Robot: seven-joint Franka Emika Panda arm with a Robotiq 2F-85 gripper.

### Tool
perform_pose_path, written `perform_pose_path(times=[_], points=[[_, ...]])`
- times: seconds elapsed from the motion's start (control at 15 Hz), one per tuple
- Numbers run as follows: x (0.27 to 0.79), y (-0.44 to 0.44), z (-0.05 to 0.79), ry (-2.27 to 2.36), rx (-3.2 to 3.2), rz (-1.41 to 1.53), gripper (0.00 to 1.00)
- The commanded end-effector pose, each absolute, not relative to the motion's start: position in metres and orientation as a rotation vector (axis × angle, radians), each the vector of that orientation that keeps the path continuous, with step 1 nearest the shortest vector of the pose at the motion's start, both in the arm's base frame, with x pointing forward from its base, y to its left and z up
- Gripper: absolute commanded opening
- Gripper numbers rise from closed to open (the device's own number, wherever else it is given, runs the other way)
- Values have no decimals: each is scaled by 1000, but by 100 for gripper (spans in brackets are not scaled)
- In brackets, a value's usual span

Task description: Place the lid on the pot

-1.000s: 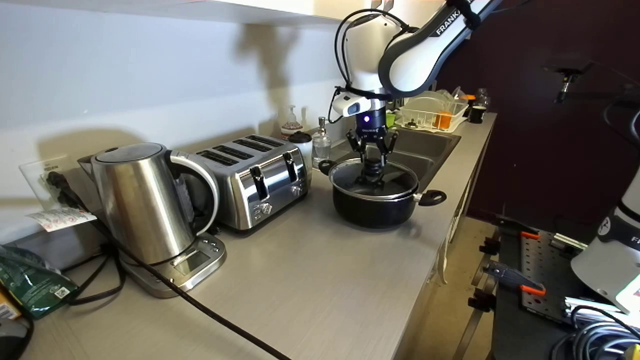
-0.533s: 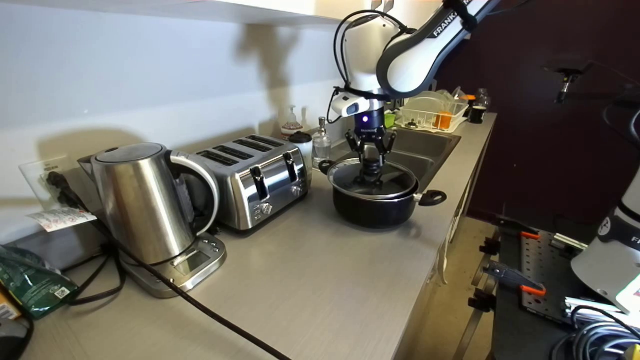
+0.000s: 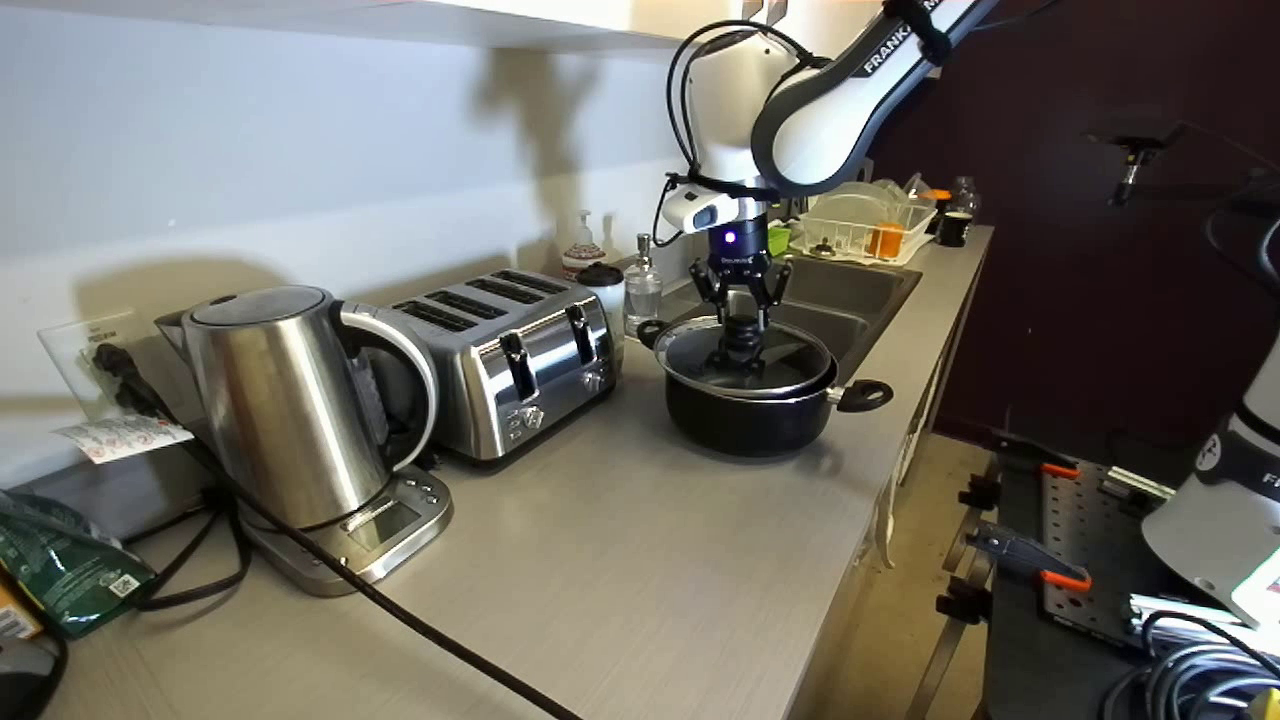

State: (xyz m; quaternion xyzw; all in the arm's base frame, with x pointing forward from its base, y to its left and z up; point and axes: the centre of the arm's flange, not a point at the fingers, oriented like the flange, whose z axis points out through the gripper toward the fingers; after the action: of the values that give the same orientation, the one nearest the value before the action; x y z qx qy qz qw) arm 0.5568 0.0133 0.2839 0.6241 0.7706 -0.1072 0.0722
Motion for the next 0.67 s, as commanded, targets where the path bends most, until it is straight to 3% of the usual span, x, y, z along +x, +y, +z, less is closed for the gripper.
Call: perform_pose_path(times=[0.0,0.6], points=[[557,10,290,2345,1834,-302,25],[547,15,289,2384,1791,-307,25]])
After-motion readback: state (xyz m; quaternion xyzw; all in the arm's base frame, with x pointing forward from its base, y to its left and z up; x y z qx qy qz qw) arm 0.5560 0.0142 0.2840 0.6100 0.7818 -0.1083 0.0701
